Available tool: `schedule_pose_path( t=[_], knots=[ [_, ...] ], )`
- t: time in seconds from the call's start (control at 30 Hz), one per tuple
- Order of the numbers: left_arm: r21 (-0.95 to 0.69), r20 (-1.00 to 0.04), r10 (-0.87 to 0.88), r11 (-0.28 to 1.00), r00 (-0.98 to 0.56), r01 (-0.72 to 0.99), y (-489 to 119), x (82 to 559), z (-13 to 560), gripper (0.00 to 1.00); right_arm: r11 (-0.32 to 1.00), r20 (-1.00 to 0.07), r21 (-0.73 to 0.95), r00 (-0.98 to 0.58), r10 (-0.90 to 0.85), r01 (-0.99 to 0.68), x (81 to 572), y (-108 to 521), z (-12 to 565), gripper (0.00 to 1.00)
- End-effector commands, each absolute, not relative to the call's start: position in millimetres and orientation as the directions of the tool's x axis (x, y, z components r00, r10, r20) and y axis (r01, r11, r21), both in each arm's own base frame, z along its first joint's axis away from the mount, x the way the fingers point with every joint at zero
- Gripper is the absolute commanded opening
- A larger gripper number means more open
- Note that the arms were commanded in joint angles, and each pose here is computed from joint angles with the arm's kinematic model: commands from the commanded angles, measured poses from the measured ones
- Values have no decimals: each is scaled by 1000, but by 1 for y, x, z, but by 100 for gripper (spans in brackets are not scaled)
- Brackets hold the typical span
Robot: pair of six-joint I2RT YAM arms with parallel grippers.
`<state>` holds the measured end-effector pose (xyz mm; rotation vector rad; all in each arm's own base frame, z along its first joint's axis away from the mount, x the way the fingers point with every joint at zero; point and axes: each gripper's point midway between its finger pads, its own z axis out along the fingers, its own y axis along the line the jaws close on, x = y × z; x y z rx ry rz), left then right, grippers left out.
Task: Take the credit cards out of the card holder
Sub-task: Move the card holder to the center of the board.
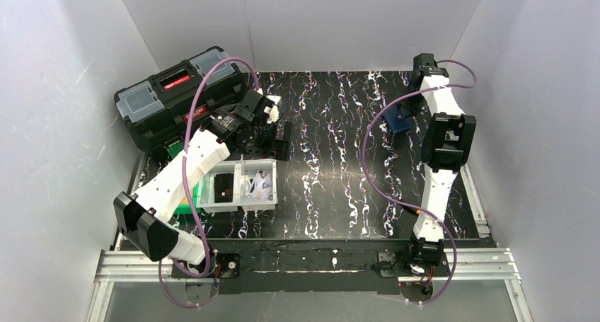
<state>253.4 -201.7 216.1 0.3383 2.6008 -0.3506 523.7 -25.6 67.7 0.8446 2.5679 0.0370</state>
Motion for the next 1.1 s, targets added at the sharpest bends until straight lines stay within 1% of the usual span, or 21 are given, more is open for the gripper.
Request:
schedule_pose_path(
  t=[0.0,0.23,0.43,0.53,0.7,0.93,1.07],
  knots=[
    [-173,-504,180,937,-845,304,-192,246,223,100,835,-393,149,-743,541,530,533,-20,67,46],
    [-165,-491,182,941,-852,296,-189,245,221,100,847,-378,108,-766,520,521,537,-15,50,45],
    [-165,-483,179,943,-857,289,-189,245,219,100,848,-367,49,-780,507,528,528,-15,48,37],
    [-165,-477,176,944,-861,285,-190,245,219,99,860,-347,13,-804,483,511,519,-11,45,35],
    [-173,-449,176,945,-876,279,-193,244,214,100,887,-330,-52,-846,419,460,501,6,43,36],
    [-183,-442,160,947,-883,264,-193,243,211,100,886,-267,-41,-860,435,461,462,26,41,36],
    [-186,-432,151,950,-889,252,-194,242,207,100,882,-234,12,-857,460,470,435,43,40,36]
  ],
)
